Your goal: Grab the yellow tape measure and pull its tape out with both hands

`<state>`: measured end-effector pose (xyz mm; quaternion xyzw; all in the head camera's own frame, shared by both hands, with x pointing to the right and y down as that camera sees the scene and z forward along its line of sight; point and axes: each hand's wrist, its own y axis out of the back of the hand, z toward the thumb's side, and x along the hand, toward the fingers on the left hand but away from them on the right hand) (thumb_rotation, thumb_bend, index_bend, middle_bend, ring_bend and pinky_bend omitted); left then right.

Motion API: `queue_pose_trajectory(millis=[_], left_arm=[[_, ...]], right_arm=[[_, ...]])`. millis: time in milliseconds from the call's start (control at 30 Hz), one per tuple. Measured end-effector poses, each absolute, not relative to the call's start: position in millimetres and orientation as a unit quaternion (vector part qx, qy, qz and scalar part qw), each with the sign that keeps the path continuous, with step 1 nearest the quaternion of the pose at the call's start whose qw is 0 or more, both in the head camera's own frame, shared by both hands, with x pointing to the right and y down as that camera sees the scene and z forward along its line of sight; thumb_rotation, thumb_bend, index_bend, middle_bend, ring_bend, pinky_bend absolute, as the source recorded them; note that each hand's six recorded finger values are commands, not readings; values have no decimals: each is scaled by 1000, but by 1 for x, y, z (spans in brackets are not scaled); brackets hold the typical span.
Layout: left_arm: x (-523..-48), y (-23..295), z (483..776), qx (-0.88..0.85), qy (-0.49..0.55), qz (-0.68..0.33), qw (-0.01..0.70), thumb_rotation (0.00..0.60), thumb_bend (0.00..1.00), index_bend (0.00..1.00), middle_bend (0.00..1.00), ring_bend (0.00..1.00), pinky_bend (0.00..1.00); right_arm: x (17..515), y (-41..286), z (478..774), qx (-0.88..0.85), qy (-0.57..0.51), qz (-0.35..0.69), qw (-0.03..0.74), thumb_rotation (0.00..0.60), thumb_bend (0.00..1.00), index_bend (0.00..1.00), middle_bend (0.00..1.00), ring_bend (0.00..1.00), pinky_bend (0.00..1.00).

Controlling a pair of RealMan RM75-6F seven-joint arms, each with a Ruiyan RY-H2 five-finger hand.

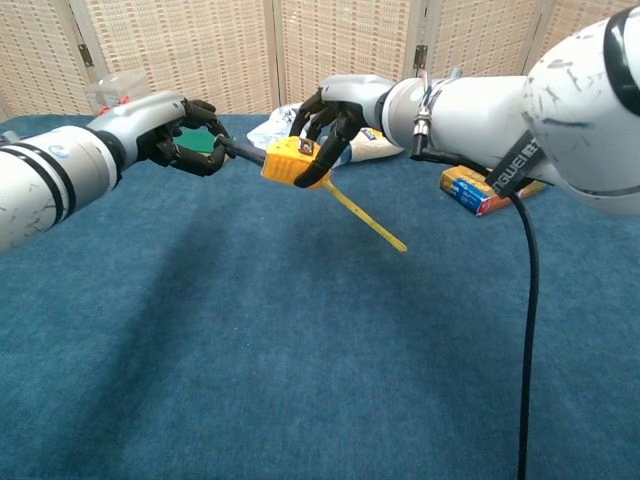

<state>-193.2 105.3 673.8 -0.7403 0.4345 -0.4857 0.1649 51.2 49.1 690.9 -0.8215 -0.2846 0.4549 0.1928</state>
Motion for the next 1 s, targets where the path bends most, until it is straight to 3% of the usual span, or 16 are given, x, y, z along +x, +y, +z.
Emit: queue_pose_trajectory(millis=[300,1000], left_arm=[[-194,104,676,-740,447,-480,150,506,691,622,116,13,0],[-227,99,686,-722,486,-472,140,507,700,650,147,40,0]], right_arm=[[54,47,692,-817,-279,462,202,600,216,675,521,466,143],[81,39,682,-800,-285,476,230,600,216,676,521,466,143]])
